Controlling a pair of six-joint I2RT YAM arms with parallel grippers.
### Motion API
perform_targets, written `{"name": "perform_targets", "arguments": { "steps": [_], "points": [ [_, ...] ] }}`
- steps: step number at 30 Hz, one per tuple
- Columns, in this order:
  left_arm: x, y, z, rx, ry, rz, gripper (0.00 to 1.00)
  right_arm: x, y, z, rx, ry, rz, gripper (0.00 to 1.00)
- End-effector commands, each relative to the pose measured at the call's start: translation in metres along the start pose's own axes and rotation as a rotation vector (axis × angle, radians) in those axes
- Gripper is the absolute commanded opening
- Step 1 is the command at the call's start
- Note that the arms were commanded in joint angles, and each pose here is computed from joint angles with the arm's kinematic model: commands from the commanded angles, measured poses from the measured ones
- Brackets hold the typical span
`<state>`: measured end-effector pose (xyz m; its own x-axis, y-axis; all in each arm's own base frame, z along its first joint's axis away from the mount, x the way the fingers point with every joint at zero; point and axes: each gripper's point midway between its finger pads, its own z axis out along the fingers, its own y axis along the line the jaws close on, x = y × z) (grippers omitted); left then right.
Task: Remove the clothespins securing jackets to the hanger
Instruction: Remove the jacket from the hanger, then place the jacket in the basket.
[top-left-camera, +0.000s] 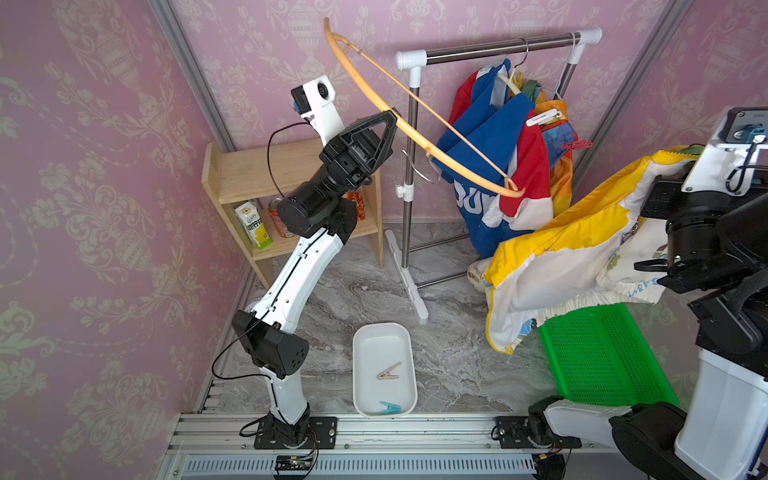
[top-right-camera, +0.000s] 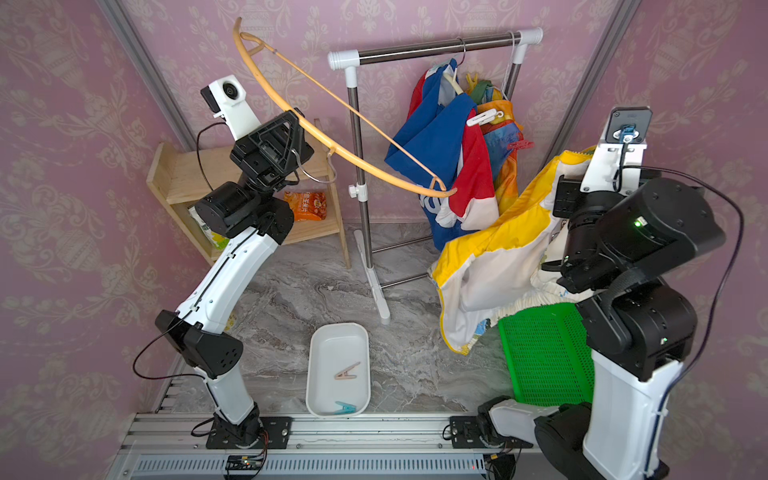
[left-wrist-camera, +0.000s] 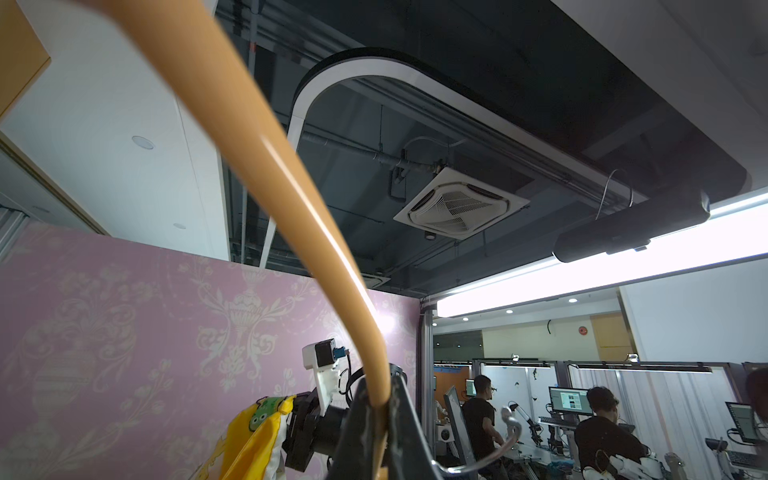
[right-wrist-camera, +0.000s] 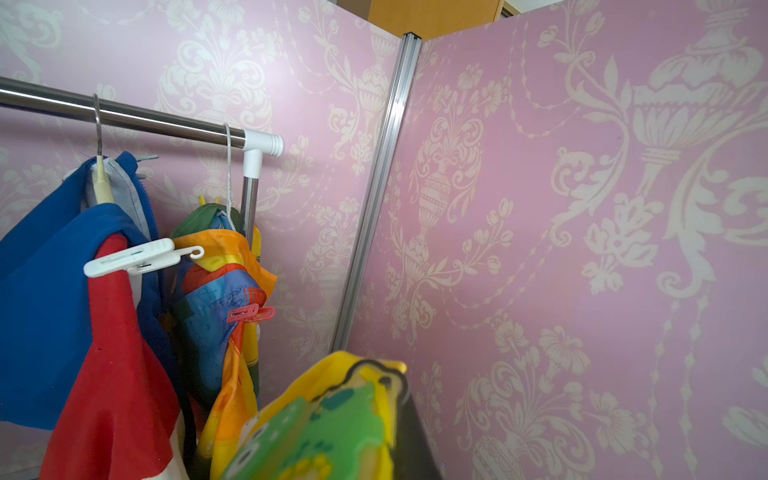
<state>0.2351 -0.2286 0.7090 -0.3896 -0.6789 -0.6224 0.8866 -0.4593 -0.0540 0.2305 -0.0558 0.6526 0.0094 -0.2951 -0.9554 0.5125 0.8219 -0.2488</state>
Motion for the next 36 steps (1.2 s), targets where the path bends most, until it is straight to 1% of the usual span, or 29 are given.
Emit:
{"name": "perform_targets", "arguments": {
  "steps": [1, 5, 8, 10, 14, 15, 17, 18, 20, 21, 23, 25, 28, 30, 32, 35, 36],
  "points": [
    [-0.004, -0.009, 0.002, 0.037, -0.005, -0.033, 0.00, -0.002, -0.001, 0.008, 0.040, 0.003, -0.003, 0.00],
    [0.011, 0.015, -0.003, -0.098, 0.064, -0.020, 0.00, -0.024, -0.037, -0.005, 0.124, -0.054, -0.020, 0.00],
    [0.022, 0.030, -0.013, -0.181, 0.088, -0.009, 0.00, -0.043, -0.060, -0.013, 0.199, -0.098, -0.084, 0.00],
    [0.027, 0.035, -0.020, -0.203, 0.090, -0.018, 0.00, -0.053, -0.072, -0.019, 0.240, -0.130, -0.115, 0.00],
    [0.035, 0.048, -0.031, -0.242, 0.086, -0.054, 0.00, -0.080, -0.112, -0.044, 0.342, -0.223, -0.096, 0.00],
    [0.038, 0.050, -0.034, -0.251, 0.086, -0.062, 0.00, -0.085, -0.118, -0.049, 0.363, -0.242, -0.109, 0.00],
    [0.043, 0.055, -0.039, -0.272, 0.083, -0.071, 0.00, -0.090, -0.124, -0.052, 0.407, -0.252, -0.186, 0.00],
    [0.045, 0.057, -0.041, -0.281, 0.080, -0.074, 0.00, -0.089, -0.121, -0.050, 0.410, -0.246, -0.234, 0.00],
    [0.051, 0.062, -0.045, -0.304, 0.079, -0.084, 0.00, -0.084, -0.113, -0.045, 0.405, -0.233, -0.316, 0.00],
    [0.053, 0.064, -0.046, -0.312, 0.080, -0.087, 0.00, -0.080, -0.111, -0.044, 0.407, -0.223, -0.333, 0.00],
    [0.058, 0.069, -0.047, -0.328, 0.088, -0.098, 0.00, -0.071, -0.111, -0.044, 0.403, -0.199, -0.347, 0.00],
    [0.060, 0.071, -0.046, -0.333, 0.099, -0.106, 0.00, -0.065, -0.110, -0.046, 0.385, -0.199, -0.332, 0.00],
    [0.063, 0.073, -0.042, -0.323, 0.111, -0.121, 0.00, -0.048, -0.094, -0.037, 0.324, -0.148, -0.370, 0.00],
    [0.064, 0.074, -0.041, -0.314, 0.111, -0.135, 0.00, -0.032, -0.077, -0.024, 0.284, -0.107, -0.420, 0.01],
    [0.066, 0.075, -0.043, -0.308, 0.107, -0.149, 0.00, -0.012, -0.063, -0.007, 0.263, -0.061, -0.459, 0.03],
    [0.068, 0.073, -0.045, -0.306, 0.112, -0.154, 0.00, 0.032, -0.061, 0.029, 0.260, 0.083, -0.465, 0.03],
    [0.069, 0.072, -0.045, -0.308, 0.115, -0.154, 0.00, 0.043, -0.062, 0.038, 0.269, 0.109, -0.455, 0.03]
  ]
}}
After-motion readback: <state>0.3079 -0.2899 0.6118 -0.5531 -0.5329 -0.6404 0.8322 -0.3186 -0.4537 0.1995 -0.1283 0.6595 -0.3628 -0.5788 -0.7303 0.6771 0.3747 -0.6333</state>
